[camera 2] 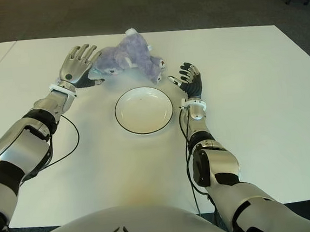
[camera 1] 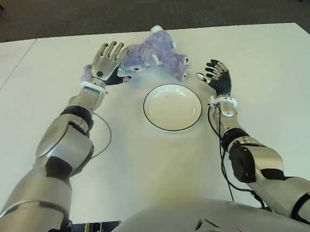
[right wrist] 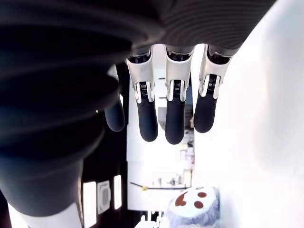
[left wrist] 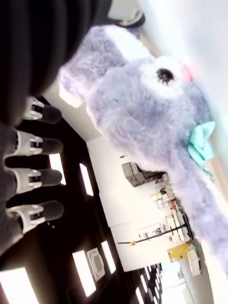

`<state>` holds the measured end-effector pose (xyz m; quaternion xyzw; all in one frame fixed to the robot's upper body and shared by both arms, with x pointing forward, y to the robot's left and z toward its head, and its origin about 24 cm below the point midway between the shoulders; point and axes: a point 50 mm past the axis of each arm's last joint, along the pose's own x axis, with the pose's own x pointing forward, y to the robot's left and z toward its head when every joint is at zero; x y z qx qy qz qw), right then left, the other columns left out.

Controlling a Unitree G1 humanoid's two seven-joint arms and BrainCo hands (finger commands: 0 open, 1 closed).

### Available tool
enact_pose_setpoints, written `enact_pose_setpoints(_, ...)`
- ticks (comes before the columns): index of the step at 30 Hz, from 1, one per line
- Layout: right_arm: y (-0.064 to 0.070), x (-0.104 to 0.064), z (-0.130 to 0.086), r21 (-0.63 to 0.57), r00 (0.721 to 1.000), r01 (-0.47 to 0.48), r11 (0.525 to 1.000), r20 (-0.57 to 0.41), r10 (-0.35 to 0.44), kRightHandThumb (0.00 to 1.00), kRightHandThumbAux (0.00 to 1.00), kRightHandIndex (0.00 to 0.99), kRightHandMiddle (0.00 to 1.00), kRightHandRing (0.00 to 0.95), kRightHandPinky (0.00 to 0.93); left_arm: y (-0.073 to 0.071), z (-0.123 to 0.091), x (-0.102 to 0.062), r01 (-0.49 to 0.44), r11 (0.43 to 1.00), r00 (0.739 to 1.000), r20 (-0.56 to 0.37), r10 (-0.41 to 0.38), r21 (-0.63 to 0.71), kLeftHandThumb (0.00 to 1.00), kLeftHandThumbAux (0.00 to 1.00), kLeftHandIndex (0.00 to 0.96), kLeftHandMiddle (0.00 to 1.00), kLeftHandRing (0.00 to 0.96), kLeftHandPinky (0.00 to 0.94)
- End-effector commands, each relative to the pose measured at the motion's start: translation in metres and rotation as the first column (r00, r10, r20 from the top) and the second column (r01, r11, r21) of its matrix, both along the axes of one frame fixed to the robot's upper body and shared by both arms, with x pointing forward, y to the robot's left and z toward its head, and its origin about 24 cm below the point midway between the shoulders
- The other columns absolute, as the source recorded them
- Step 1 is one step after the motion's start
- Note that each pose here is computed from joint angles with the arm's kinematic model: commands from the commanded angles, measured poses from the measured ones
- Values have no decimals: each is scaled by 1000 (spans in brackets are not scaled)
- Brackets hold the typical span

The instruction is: Put the doll into the plate.

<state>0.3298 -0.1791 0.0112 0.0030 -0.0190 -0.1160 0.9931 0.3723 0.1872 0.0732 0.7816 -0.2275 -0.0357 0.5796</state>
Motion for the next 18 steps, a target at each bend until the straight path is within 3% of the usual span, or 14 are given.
enact_pose_setpoints(1,13,-104,-119,112,832,85,990,-555,-8,0,824,211,263,264,269,-4,-3,2,39,995,996,-87,-31,91,117,421,0,0,0,0)
enact_pose_setpoints(9,13,-103,-118,95,829,87,992,-558,-19,0,839,222,277,283,288,-9,-5,1,65,992,992,-112,-53,105,127,429,0,0,0,0)
enact_pose_setpoints(18,12,-103,-118,98,833,79,992,-553,-11,0,847,223,278,281,284,-13,-4,7,5,995,985,-173,13,103,172,413,0,0,0,0)
